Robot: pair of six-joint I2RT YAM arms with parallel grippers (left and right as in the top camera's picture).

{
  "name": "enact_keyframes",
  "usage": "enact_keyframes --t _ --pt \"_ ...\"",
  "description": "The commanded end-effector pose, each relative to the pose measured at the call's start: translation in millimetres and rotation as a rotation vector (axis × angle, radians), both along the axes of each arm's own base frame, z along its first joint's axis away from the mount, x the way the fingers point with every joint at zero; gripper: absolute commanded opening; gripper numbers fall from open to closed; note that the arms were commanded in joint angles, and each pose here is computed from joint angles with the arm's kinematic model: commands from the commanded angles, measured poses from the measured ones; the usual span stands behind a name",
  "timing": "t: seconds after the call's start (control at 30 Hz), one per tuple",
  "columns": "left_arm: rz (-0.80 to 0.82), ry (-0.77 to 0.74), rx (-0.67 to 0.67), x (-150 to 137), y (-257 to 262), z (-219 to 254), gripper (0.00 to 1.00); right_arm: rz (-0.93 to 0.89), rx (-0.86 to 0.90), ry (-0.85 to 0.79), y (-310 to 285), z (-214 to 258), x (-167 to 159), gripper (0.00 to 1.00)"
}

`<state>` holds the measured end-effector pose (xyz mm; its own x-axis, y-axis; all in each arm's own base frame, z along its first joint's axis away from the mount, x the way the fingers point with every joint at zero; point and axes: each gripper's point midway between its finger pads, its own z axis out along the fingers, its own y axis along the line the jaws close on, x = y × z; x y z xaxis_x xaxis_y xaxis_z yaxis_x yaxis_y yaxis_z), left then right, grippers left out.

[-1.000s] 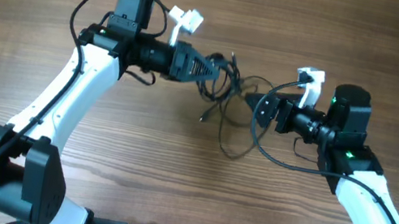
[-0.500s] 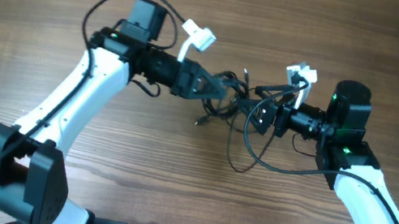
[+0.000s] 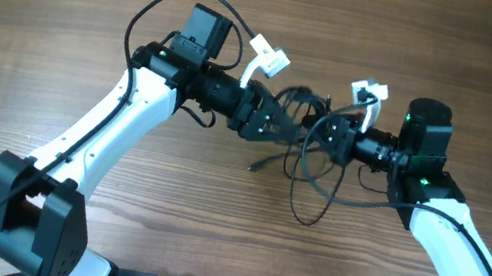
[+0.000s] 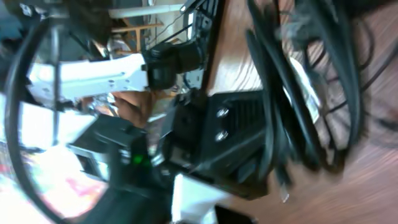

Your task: Untangle cables

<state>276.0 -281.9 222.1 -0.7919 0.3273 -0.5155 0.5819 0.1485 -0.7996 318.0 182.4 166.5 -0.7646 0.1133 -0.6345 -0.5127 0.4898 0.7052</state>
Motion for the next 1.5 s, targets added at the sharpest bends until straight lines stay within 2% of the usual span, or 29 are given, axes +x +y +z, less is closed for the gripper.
enact_keyframes --t 0.0,0.1,0.17,0.33,0.4,0.43,0.5,0.57,0.6,0.67,0.77,0.83,0.87,0.93,0.97,1.03,1.2,1.33,1.47 --pt "0.202 0.079 0.211 22.6 8.0 -22.3 1.00 -0.176 0.055 0.210 -10.3 -9.0 14.3 0.04" --pt "0.423 0.187 0.375 42.8 17.5 -45.4 1.00 -0.205 0.069 0.248 -11.8 -10.1 16.0 0.04" --pt "0.531 0.207 0.438 52.4 20.3 -53.9 1.00 -0.228 0.083 0.281 -12.9 -10.8 17.3 0.04" --pt "0.611 0.148 0.441 60.2 -2.7 -50.3 1.00 -0.246 0.107 0.326 -12.9 -10.8 17.2 0.04" --pt "0.696 0.117 0.476 66.5 -5.6 -53.2 0.92 -0.246 0.107 0.327 -12.9 -11.0 17.1 0.04" --pt "0.733 0.110 0.495 69.2 -3.3 -55.2 0.84 -0.246 0.106 0.330 -12.9 -11.4 16.8 0.04" --pt "0.849 0.104 0.559 75.9 8.1 -62.6 0.50 -0.246 0.103 0.333 -13.2 -12.5 16.2 0.04" --pt "0.901 0.106 0.600 77.2 16.9 -67.4 0.11 -0.249 0.097 0.329 -14.0 -13.4 16.5 0.04" --pt "0.907 0.106 0.611 76.8 19.1 -68.8 0.04 -0.252 0.091 0.327 -14.5 -14.3 16.7 0.04" --pt "0.921 0.105 0.628 77.8 24.1 -70.7 0.04 -0.271 0.070 0.316 -17.7 -17.7 18.9 0.05" --pt "0.931 0.094 0.638 81.4 30.1 -71.3 0.04 -0.341 0.034 0.338 -28.4 -27.7 23.6 0.13" --pt "0.911 0.053 0.650 84.6 34.7 -71.1 0.04 -0.462 -0.037 0.380 -48.8 -46.5 28.3 0.18" --pt "0.896 0.031 0.657 85.4 36.0 -71.2 0.04 -0.507 -0.065 0.397 -57.1 -53.5 29.1 0.26" --pt "0.875 -0.003 0.667 86.6 38.4 -70.7 0.04 -0.604 -0.135 0.438 -76.9 -69.4 28.1 0.58" --pt "0.869 -0.014 0.668 87.3 39.0 -70.4 0.04 -0.646 -0.168 0.459 -85.9 -76.8 26.0 0.67" --pt "0.864 -0.029 0.667 88.6 39.6 -69.1 0.04 -0.654 -0.194 0.466 -89.6 -81.0 23.5 0.77" --pt "0.839 -0.021 0.611 89.4 28.9 -62.8 0.04 -0.342 -0.185 0.236 -51.7 -55.7 19.7 0.89" --pt "0.868 0.052 0.553 90.2 25.1 -55.7 0.04 -0.181 -0.225 0.042 -28.8 -42.8 16.4 0.91" --pt "0.871 0.073 0.518 87.3 23.7 -45.6 0.04 -0.106 -0.232 -0.044 -7.3 -35.3 12.0 0.92"
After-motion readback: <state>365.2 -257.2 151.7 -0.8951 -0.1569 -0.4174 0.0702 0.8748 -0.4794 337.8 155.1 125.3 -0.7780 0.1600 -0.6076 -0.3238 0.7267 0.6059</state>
